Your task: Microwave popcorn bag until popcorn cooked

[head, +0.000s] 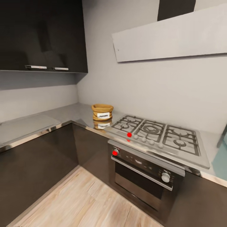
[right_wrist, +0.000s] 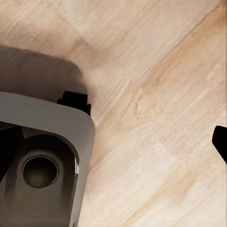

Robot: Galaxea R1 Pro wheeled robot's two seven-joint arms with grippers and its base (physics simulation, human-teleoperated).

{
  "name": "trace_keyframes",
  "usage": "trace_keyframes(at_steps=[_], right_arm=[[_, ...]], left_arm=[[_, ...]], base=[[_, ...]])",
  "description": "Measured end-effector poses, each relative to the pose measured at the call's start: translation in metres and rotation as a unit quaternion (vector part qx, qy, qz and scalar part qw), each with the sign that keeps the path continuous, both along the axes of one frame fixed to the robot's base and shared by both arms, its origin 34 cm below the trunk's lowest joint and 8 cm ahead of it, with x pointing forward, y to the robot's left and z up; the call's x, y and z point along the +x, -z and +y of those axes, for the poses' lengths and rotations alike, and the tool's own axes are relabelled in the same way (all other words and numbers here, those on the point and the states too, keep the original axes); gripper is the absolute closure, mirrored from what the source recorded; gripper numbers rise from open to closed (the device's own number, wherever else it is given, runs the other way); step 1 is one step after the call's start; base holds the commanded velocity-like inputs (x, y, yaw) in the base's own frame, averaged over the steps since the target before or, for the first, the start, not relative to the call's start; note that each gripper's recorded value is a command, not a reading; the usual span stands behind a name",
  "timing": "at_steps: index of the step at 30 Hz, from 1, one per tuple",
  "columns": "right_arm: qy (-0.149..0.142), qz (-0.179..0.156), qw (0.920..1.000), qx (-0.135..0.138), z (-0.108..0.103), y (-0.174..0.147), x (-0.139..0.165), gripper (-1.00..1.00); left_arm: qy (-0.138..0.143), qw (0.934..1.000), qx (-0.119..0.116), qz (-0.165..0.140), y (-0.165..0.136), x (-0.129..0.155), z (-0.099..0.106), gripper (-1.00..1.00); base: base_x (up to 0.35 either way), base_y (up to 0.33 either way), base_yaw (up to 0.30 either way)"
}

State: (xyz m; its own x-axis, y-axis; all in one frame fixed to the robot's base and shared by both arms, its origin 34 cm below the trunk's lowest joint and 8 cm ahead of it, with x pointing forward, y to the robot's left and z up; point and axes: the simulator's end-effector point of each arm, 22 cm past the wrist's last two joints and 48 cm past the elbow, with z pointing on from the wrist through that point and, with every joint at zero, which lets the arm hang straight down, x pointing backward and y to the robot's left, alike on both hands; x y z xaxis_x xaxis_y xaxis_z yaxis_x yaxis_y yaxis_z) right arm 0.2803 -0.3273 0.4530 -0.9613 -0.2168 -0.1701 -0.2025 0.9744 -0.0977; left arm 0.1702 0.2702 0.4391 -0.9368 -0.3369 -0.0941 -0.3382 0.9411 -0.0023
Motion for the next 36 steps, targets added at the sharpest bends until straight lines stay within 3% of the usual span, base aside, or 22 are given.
trace_keyframes(at_steps=[18, 36], right_arm=[[0.0, 0.0, 1.0, 0.001, 0.0011, 0.0001, 0.0, -1.0], [-0.003, 0.0, 1.0, 0.0, 0.0011, 0.0001, 0.0, -1.0]], left_arm=[[0.0, 1.0, 0.0, 0.0, 0.0, 0.0, -0.0001, -1.0], [-0.001, 1.0, 0.003, 0.002, 0.0001, -0.001, 0.0006, -1.0]], base=[[0.264, 0.189, 0.268], [0.265, 0.165, 0.018]])
